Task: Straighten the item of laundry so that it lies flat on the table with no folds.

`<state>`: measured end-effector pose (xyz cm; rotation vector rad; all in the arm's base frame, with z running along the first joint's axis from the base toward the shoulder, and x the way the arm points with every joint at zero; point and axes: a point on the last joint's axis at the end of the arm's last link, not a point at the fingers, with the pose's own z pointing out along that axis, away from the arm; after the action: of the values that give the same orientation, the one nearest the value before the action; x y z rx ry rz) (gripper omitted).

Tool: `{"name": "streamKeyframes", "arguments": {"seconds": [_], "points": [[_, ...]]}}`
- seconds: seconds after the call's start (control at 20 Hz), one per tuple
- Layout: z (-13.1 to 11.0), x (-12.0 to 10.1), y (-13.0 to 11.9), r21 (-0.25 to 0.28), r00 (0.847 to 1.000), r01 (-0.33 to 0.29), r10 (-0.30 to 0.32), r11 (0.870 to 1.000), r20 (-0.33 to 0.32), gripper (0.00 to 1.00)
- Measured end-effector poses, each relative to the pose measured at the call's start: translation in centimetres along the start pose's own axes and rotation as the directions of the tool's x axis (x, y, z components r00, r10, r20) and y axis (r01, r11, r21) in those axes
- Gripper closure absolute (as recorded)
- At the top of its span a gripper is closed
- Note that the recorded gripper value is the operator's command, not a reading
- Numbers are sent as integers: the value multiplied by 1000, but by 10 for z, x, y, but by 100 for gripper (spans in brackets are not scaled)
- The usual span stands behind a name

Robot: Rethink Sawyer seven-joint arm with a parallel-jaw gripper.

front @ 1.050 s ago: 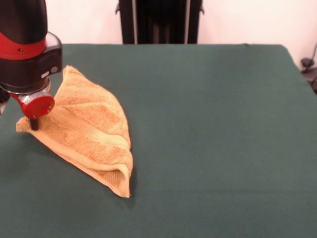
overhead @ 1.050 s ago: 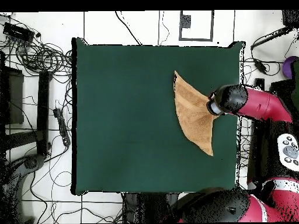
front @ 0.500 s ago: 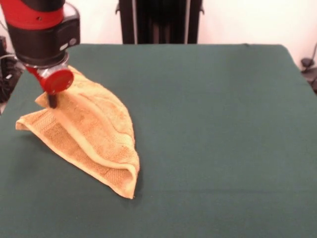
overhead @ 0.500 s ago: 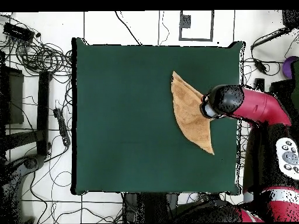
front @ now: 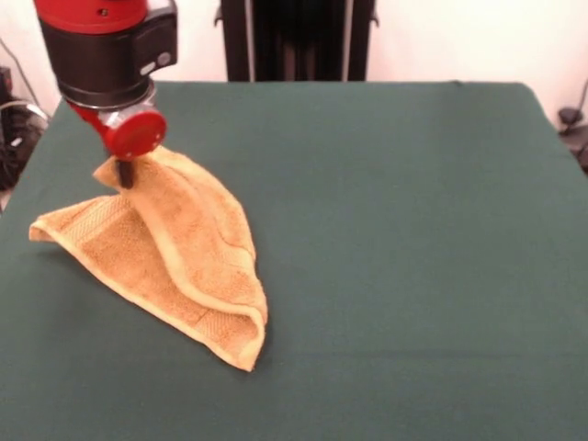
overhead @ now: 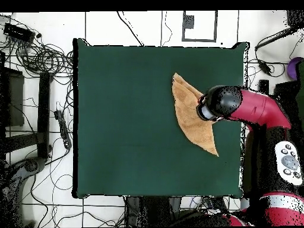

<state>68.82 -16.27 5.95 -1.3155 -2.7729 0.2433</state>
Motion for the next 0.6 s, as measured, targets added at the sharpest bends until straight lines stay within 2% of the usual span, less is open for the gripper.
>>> {"name": "streamKeyframes", "arguments": {"seconds": [0.15,0.2,0.5,0.6], "points": [[3,11,2,-9,999,-15,14,1000,-35,100],[6,24,5,-16,997,-30,29,999,-69,100],[15,64,19,-30,990,-79,75,996,-119,100],[18,92,29,-29,985,-111,106,993,-133,100]]}}
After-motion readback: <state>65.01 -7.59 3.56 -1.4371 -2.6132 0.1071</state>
